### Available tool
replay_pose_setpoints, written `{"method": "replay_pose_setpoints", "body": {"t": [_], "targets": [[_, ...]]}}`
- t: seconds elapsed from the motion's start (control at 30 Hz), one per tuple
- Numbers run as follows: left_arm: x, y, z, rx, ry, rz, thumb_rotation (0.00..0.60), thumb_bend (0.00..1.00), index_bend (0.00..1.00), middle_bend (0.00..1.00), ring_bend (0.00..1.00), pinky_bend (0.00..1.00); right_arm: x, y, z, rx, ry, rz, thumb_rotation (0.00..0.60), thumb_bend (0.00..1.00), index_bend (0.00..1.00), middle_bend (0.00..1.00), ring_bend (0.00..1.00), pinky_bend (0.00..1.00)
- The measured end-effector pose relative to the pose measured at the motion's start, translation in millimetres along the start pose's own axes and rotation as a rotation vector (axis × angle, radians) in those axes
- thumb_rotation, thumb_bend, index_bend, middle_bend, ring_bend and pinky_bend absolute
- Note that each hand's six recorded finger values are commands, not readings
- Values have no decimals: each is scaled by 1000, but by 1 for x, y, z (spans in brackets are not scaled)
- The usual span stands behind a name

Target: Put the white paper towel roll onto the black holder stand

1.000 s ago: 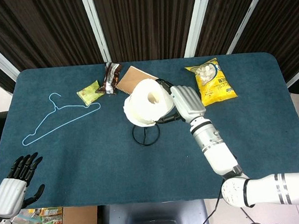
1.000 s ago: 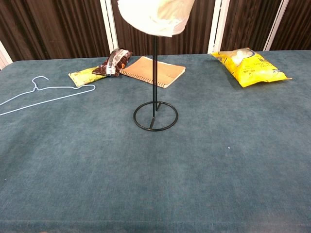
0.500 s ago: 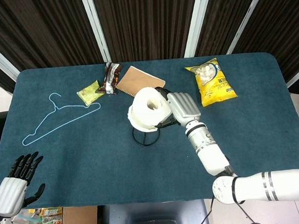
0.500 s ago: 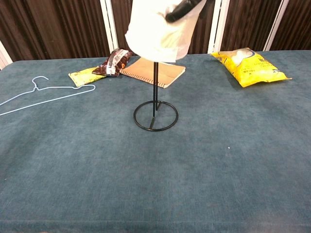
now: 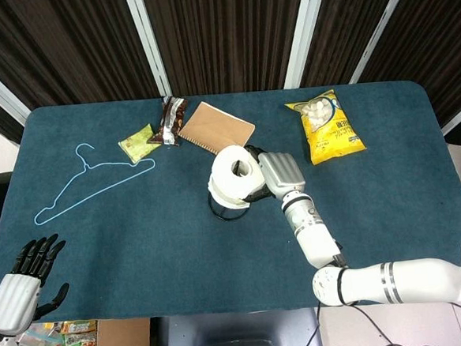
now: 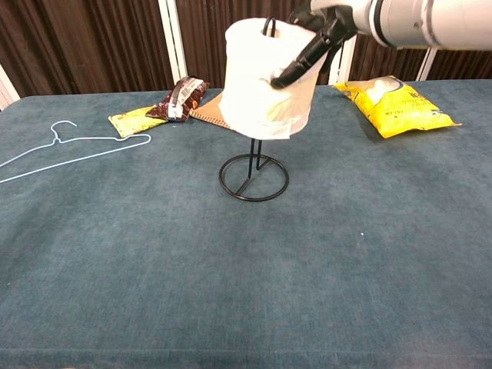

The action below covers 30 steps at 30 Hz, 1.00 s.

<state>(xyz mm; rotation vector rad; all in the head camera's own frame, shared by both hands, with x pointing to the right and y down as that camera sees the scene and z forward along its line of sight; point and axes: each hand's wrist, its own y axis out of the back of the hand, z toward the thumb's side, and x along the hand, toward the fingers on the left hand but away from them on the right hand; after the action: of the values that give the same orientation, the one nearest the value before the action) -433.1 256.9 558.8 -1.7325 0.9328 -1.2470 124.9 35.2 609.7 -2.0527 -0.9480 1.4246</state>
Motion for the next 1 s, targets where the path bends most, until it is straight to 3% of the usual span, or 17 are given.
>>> {"method": "replay_pose_setpoints", "body": {"t": [0.07,0.23,0.4,0.53,0.73,1.0], "targets": [[0,0,0,0,2,0,600,388,0,0,0,86,-3,-5,-3,2,-4,5,600,392,676,644,489,421],[1,-1,0,-1,2,-2,600,388,0,0,0,86,-8,-14,-10,-2,-10,21,600,391,393,509,376,361],[1,-1,0,-2,1,-1,600,390,0,0,0,87,-11,-21,-16,-9,-19,33,600,391,225,415,303,328],[0,0,-1,-3,1,-1,600,389,0,0,0,88,-13,-24,-20,-14,-24,37,600,392,15,269,186,249],[0,0,-1,-3,2,0,600,390,0,0,0,88,-15,-27,-25,-29,-11,50,600,392,0,90,20,112],[-3,2,-2,-9,0,3,600,389,0,0,0,89,-3,-13,-31,-15,13,42,600,360,0,33,0,58]]}}
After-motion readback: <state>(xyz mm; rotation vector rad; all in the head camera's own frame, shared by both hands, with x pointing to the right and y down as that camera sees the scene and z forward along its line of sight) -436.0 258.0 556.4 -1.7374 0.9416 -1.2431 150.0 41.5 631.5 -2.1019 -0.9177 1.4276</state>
